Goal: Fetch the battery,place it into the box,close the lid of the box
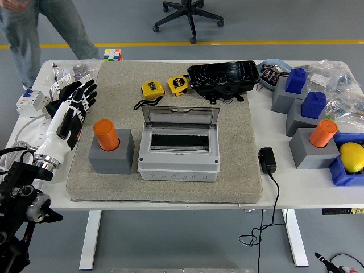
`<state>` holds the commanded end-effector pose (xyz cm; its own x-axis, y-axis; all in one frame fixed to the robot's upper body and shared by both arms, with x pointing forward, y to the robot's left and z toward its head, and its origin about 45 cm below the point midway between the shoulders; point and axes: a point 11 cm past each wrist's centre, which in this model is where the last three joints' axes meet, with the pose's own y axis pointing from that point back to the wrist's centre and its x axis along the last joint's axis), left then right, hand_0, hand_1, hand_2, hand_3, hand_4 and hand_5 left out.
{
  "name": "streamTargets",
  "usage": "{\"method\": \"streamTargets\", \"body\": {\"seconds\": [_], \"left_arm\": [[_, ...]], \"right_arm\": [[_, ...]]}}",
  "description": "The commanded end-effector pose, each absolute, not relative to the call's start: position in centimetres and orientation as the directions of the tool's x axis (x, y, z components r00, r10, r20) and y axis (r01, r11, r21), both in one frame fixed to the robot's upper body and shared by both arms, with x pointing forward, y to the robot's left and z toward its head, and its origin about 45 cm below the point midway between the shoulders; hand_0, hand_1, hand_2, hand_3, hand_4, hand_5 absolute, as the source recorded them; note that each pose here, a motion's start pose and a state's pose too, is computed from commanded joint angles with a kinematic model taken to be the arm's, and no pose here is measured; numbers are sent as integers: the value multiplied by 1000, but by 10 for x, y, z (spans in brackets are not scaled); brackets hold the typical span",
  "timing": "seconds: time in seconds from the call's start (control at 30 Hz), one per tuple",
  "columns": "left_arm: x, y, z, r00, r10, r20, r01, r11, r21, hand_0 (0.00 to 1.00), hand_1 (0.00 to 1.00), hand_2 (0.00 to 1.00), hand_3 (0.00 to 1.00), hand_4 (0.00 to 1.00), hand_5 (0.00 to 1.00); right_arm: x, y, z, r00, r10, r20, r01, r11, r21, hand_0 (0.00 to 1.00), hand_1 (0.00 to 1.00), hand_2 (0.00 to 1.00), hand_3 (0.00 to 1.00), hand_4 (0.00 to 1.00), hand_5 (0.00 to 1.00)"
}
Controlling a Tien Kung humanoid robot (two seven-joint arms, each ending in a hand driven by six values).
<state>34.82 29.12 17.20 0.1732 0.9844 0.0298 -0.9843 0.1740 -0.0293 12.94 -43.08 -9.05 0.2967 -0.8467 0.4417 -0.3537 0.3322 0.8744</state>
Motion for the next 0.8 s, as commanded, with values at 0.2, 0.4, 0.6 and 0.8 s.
{"method": "streamTargets", "body": {"seconds": [0.2, 0.4, 0.6, 0.8], "left_arm": [[346, 287, 167, 161, 986, 33, -987, 162, -22, 843, 899, 868, 834, 998, 998], [342, 285, 158, 156, 987, 33, -988, 156, -1, 848, 883, 831, 814, 998, 988], [339, 282, 150, 153, 988, 35, -988, 153, 14, 849, 879, 825, 808, 998, 989], [338, 277, 148, 151, 988, 30, -989, 151, 9, 838, 877, 818, 805, 998, 982]], "right_arm": [[130, -431, -90, 295, -847, 443, -355, 333, 874, 867, 794, 775, 850, 998, 998], [129, -430, -91, 296, -848, 440, -354, 331, 875, 867, 794, 774, 850, 998, 998], [130, -431, -90, 293, -848, 442, -356, 333, 873, 866, 794, 774, 850, 998, 998], [129, -431, -91, 292, -848, 442, -352, 334, 874, 867, 793, 774, 849, 998, 998]]}}
